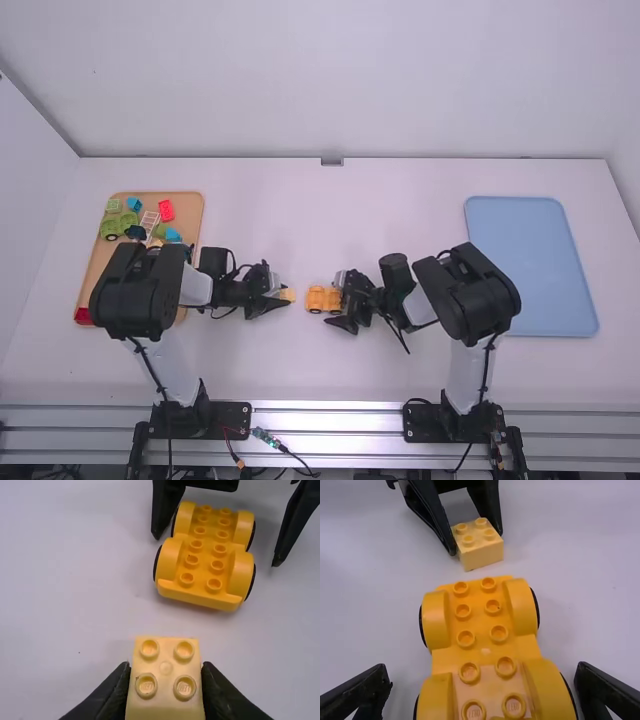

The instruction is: Assemble lego blocks to make yellow taxi

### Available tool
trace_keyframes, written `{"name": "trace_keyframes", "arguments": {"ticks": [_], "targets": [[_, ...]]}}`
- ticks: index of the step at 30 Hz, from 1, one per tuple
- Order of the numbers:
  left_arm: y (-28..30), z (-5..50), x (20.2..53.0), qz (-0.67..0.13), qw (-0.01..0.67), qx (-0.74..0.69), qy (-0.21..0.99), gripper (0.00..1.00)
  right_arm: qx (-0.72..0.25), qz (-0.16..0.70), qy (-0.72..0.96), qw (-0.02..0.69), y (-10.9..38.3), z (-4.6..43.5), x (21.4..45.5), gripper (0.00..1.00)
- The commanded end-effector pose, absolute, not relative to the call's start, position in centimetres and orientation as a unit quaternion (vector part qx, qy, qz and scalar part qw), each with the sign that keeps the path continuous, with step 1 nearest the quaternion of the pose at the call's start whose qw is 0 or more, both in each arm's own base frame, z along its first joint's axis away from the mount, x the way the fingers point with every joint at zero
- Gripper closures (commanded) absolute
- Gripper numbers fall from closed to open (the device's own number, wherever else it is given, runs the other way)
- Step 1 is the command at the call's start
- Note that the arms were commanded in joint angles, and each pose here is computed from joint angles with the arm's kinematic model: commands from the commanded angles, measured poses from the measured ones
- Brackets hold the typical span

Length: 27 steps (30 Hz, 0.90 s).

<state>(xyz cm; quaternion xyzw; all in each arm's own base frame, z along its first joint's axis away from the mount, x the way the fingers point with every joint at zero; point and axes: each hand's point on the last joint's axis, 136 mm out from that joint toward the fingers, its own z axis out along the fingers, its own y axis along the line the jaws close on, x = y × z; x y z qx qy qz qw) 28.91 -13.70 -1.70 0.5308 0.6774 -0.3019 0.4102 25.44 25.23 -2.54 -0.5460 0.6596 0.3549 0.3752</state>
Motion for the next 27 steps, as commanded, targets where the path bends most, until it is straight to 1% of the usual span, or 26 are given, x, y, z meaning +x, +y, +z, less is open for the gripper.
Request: {"name": "trace_keyframes", "arguments": {"ticks": [1,3,4,8,10,12,14,15,16,17,19,27], "targets": [[-14.4,-1.8,28.6,-0.312,0.405,0.535,0.673,0.67,-0.545,0.362,0.659,0.372,25.3,-2.7,25.4,0.03],[-14.4,-1.8,28.7,-0.312,0.406,0.536,0.671,0.70,-0.545,0.362,0.658,0.373,25.4,-2.7,25.4,0.03],[-14.4,-1.7,28.8,-0.310,0.409,0.536,0.670,0.76,-0.547,0.362,0.657,0.373,25.4,-2.7,25.4,0.04],[-14.5,-1.7,28.8,-0.310,0.410,0.537,0.669,0.79,-0.550,0.362,0.654,0.372,25.6,-2.7,25.2,0.11],[-14.3,-1.7,28.9,-0.309,0.411,0.536,0.670,0.85,-0.548,0.360,0.656,0.374,25.6,-2.6,25.5,0.23],[-14.3,-1.6,28.9,-0.309,0.412,0.536,0.669,0.87,-0.548,0.360,0.656,0.375,25.6,-2.6,25.7,0.27],[-14.5,-1.5,29.1,-0.310,0.411,0.536,0.669,0.94,-0.546,0.360,0.659,0.372,25.5,-2.6,25.9,0.38],[-14.5,-1.4,29.2,-0.312,0.410,0.530,0.673,0.97,-0.546,0.360,0.660,0.370,25.6,-2.6,26.0,0.39],[-14.5,-1.4,29.3,-0.313,0.410,0.528,0.674,0.97,-0.547,0.360,0.660,0.370,25.6,-2.7,26.0,0.40],[-14.5,-1.2,29.7,-0.318,0.408,0.518,0.681,0.98,-0.555,0.358,0.655,0.368,25.5,-2.8,25.9,0.45],[-14.3,-0.9,30.4,-0.320,0.410,0.508,0.687,0.98,-0.567,0.353,0.648,0.366,25.6,-3.0,25.9,0.49],[-15.1,1.2,31.1,-0.338,0.430,0.515,0.660,0.98,-0.604,0.338,0.635,0.343,25.0,-3.7,26.5,0.49]]}}
